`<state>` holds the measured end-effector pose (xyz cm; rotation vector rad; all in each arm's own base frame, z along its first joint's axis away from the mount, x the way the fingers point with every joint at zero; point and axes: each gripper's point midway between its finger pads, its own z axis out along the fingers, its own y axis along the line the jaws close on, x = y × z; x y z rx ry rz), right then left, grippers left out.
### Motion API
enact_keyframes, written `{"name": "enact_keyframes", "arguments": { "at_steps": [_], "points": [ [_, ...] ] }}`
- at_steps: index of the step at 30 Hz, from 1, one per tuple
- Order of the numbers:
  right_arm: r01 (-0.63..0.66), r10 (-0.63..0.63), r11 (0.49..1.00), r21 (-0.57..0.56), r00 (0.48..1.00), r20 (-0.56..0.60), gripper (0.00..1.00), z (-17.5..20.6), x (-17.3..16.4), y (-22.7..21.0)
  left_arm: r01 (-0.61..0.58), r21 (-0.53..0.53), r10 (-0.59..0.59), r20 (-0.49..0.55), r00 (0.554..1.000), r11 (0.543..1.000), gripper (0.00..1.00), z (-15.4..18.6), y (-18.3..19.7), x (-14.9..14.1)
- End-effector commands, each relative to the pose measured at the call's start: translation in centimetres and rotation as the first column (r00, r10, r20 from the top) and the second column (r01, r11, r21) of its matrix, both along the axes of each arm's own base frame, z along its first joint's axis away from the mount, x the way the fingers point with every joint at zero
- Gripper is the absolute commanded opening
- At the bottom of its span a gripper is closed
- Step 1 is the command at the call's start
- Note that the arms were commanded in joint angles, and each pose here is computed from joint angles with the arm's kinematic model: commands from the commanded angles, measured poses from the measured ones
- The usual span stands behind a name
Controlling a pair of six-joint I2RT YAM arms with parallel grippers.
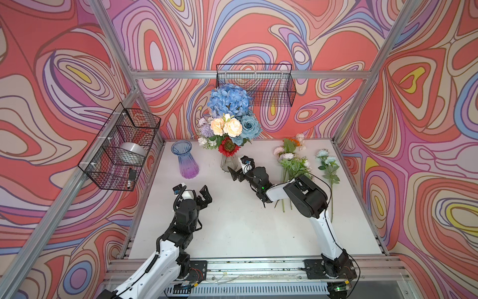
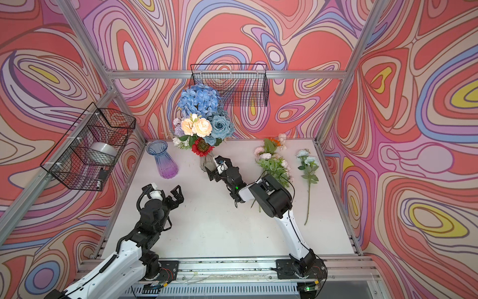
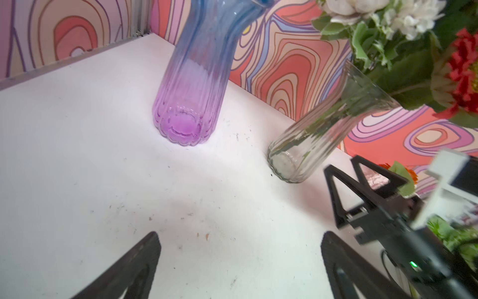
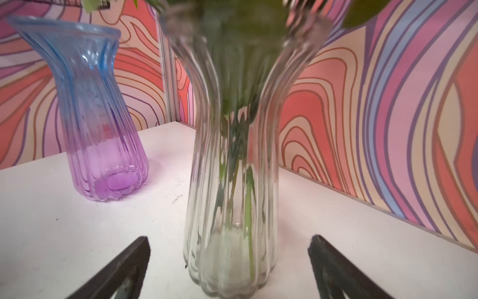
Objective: Arrange flowers in a vase
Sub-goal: Move the vase to the top-center of the table, then pick up the vase from the top-left of the table.
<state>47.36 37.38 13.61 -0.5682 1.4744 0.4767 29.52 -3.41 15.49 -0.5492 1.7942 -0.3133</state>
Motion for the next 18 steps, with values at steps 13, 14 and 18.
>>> {"name": "enact_keyframes", "arguments": {
  "at_steps": [13,14,18],
  "points": [
    [0.297,-0.292,0.955,-0.018,0.922,-0.255,0.98,4.1,-4.2,-8.3,-0.138,0.229,0.135,0.029,0.99,0.964,1.0,1.8,4.5,8.0],
    [0.303,-0.307,0.951,-0.056,0.911,-0.275,0.98,3.9,-4.2,-8.5,-0.125,0.231,0.12,0.036,0.992,0.965,1.0,1.9,4.5,8.7],
    [0.315,-0.335,0.942,-0.116,0.897,-0.288,0.98,4.1,-4.7,-9.4,-0.11,0.265,0.096,0.066,0.993,0.958,1.0,3.3,4.7,11.6]
  ]
}}
